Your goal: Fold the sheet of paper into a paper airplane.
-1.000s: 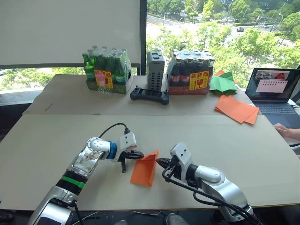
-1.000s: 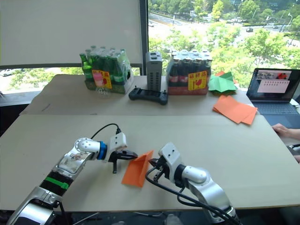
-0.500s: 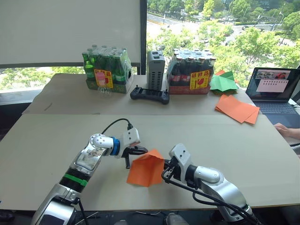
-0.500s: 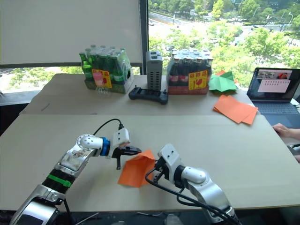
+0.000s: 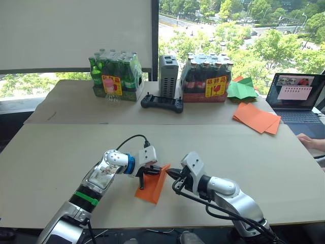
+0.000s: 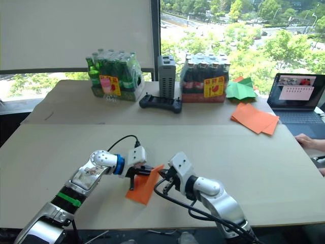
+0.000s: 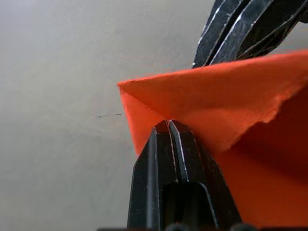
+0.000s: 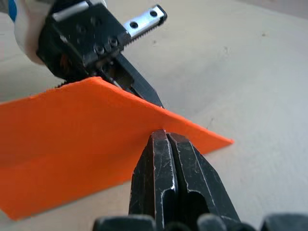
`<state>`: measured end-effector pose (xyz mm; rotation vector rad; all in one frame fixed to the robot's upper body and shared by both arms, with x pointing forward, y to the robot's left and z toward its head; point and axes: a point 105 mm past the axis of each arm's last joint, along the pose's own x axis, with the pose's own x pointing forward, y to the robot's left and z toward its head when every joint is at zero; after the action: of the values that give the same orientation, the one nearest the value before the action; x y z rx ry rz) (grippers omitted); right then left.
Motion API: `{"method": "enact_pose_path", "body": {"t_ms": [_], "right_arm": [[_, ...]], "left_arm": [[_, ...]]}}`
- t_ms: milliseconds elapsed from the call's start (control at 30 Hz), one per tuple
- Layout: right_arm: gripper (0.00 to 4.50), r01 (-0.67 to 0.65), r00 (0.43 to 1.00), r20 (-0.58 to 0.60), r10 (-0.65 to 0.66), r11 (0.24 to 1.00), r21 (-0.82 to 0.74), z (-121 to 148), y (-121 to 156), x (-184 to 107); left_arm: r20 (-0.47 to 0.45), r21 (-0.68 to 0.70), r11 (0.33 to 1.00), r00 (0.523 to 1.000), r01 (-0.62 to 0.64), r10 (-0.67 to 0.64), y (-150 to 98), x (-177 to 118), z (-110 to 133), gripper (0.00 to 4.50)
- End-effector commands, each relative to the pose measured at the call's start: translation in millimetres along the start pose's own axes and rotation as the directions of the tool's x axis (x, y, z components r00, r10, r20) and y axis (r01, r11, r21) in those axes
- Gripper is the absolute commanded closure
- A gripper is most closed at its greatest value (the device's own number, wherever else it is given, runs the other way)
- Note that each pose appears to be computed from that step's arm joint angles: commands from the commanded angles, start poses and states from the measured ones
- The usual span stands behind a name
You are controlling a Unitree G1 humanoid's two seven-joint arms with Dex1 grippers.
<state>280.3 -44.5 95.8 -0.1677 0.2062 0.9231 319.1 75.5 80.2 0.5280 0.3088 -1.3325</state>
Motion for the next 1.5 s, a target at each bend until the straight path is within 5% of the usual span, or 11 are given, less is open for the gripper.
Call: {"method": "enact_pose_path", "body": {"t_ms": [33,267,567,1167,1300,1500], "right_arm": [[4.5,-0.011,0.999,0.041,0.012,1.0,-0.022,12,4,3],[4.5,-0.022,0.999,0.043,0.023,1.0,-0.021,11,7,10],[4.5,-0.035,0.999,0.032,0.036,0.999,-0.031,9,10,14],[4.5,-0.026,0.999,-0.036,0.024,0.998,-0.052,-6,3,17],[4.5,-0.025,0.999,-0.04,0.023,0.998,-0.053,-7,2,17],[4.5,-0.022,0.999,-0.039,0.019,0.998,-0.058,-6,1,16]], "left_arm": [[0.009,-0.004,1.0,1.0,0.017,-0.017,-4,4,1,4.48],[0.129,-0.105,0.993,0.99,0.06,-0.047,-8,13,22,4.48],[0.021,-0.158,0.987,0.999,-0.023,0.027,0,-13,-16,4.48],[0.035,-0.071,0.985,0.986,-0.158,0.161,21,-51,9,4.48],[0.064,-0.077,0.993,0.994,-0.087,0.092,7,-45,15,4.48],[0.006,-0.122,0.992,0.999,-0.042,0.043,-9,-30,-14,4.48]]}}
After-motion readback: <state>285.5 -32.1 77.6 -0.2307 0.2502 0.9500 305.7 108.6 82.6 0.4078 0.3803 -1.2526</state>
